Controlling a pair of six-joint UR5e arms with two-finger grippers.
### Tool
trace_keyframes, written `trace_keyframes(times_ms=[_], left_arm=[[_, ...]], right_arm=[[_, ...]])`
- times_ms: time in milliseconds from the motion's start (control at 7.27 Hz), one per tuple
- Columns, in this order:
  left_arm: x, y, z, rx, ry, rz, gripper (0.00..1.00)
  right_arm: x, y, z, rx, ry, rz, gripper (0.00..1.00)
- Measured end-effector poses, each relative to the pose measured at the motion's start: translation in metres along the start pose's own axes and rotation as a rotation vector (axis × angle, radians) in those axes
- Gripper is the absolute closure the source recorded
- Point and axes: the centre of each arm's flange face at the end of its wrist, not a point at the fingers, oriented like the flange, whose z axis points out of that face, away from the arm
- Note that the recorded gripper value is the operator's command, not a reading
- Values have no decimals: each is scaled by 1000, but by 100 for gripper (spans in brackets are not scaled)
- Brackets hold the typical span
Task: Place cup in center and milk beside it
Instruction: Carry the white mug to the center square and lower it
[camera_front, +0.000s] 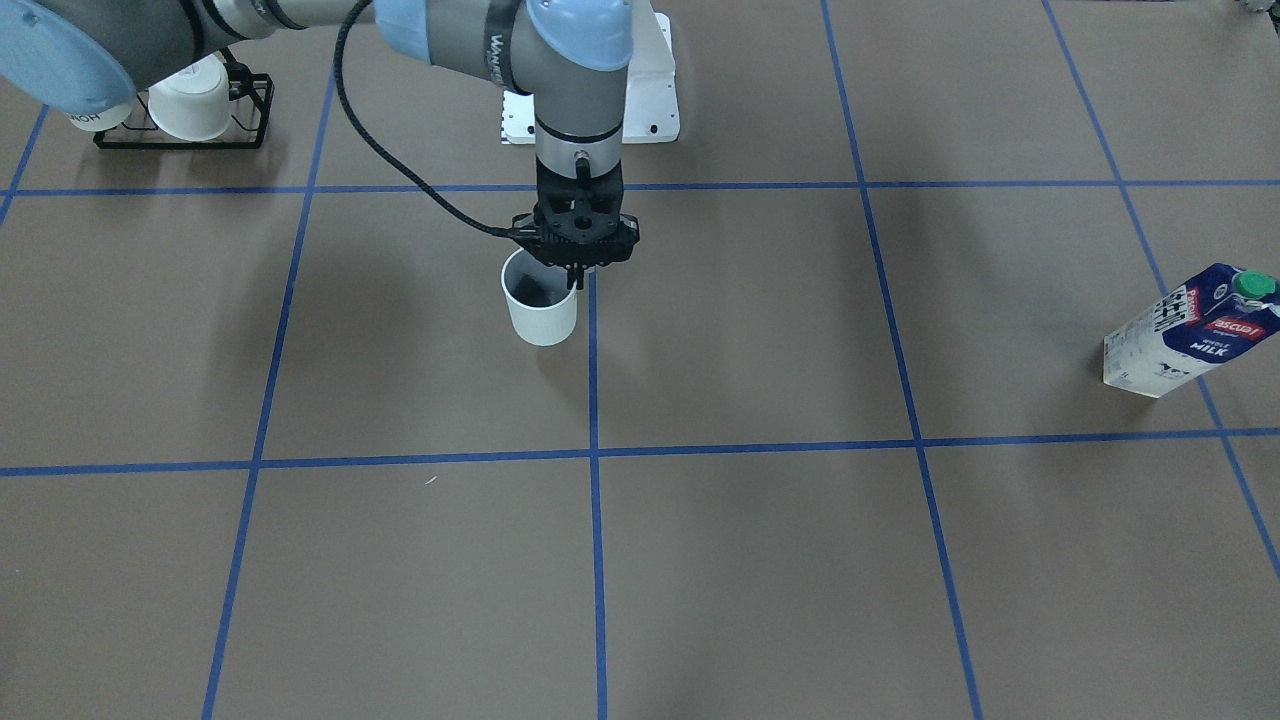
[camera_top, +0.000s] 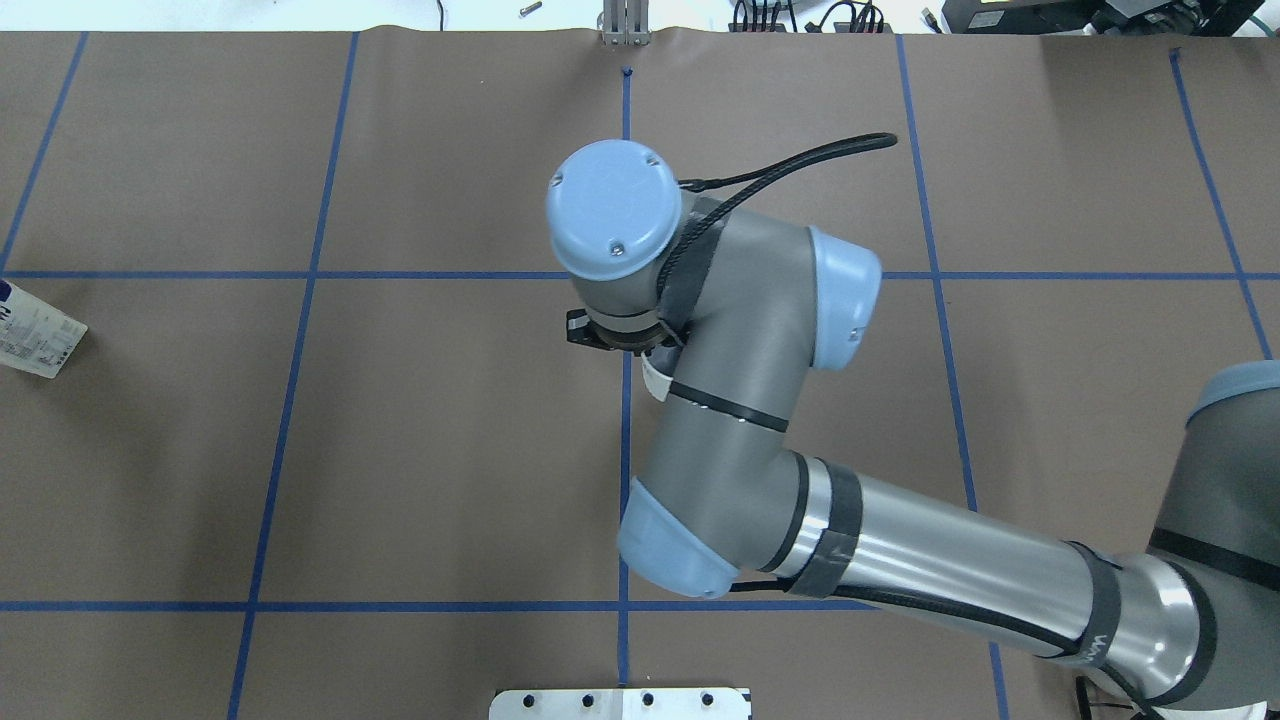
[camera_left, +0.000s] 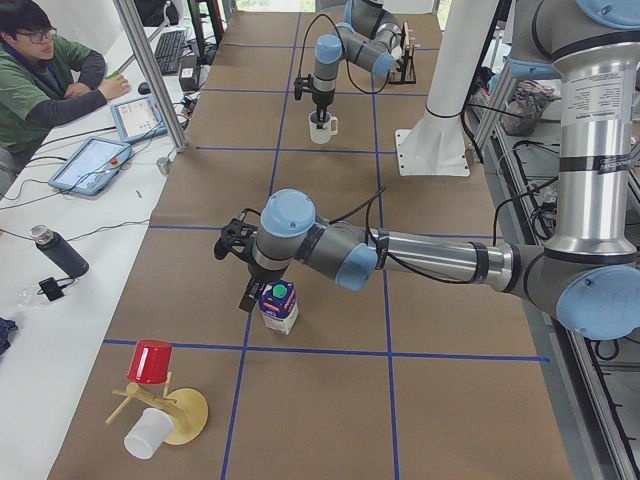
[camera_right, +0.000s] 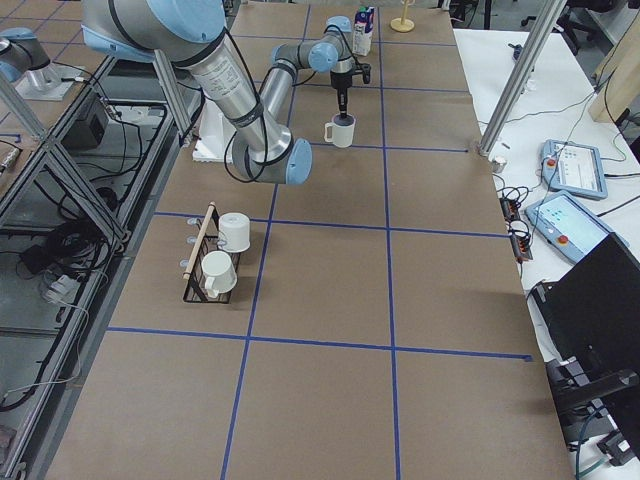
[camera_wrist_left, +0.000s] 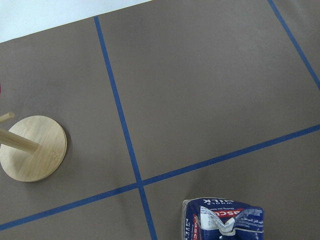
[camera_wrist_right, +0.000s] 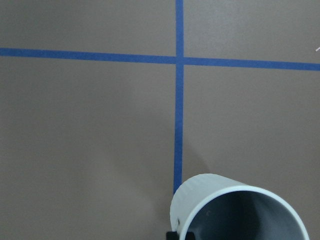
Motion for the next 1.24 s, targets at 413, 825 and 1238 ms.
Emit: trace_keyframes(times_ms=[413, 825, 1238], left_arm=[[0, 0, 0, -1, -1, 0, 2], [-2, 1, 1, -3, -1, -3, 2], [-2, 1, 2, -5, -1, -5, 2]], right_arm=[[-12, 8, 9, 10, 7, -13, 100], [-15, 8, 28, 14, 0, -19, 100], [-16, 8, 34, 16, -3, -22, 45]])
